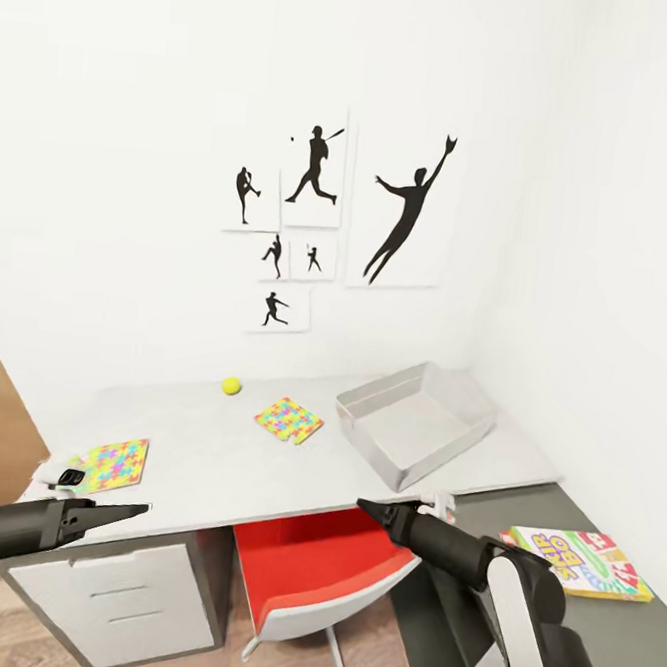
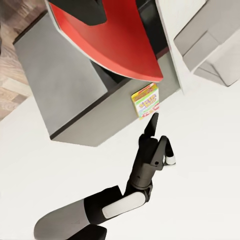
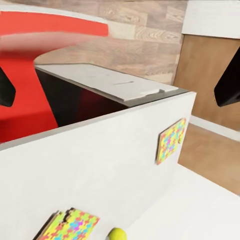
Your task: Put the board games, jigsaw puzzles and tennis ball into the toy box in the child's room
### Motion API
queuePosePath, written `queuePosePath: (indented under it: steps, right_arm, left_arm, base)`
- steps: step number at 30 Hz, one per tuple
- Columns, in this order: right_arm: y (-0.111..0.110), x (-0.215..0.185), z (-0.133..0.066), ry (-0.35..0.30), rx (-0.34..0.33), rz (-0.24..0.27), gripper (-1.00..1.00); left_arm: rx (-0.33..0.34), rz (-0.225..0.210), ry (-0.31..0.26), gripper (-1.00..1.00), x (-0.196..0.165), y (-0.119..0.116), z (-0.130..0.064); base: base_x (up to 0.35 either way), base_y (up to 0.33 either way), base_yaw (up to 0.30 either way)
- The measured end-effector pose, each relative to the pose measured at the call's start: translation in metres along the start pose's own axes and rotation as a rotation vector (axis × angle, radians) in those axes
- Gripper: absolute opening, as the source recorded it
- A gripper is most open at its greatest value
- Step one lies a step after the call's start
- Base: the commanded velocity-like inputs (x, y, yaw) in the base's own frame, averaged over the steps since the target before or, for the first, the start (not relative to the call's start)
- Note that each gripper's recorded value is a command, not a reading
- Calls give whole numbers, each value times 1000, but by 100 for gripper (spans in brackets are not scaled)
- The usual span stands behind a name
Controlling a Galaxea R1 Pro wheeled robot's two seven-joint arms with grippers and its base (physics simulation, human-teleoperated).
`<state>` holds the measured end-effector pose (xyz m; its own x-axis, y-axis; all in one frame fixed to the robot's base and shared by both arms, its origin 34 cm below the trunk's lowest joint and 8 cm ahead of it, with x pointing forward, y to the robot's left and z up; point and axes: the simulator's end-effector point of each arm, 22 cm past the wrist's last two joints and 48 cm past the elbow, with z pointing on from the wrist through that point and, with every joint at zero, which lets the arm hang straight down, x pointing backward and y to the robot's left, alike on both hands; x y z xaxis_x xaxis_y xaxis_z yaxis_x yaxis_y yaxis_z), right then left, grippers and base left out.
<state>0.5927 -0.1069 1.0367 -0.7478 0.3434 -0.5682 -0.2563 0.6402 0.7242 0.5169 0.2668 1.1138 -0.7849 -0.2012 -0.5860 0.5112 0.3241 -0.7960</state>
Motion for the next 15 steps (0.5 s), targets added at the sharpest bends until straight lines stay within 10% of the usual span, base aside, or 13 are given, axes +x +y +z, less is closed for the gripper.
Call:
queuePosePath:
  steps: [15]
  right_arm:
    - [-6, 0, -1, 0, 10, 3, 100]
  left_arm:
    - [-2, -6, 3, 100, 1, 3, 0]
  base:
    - [0, 0, 283]
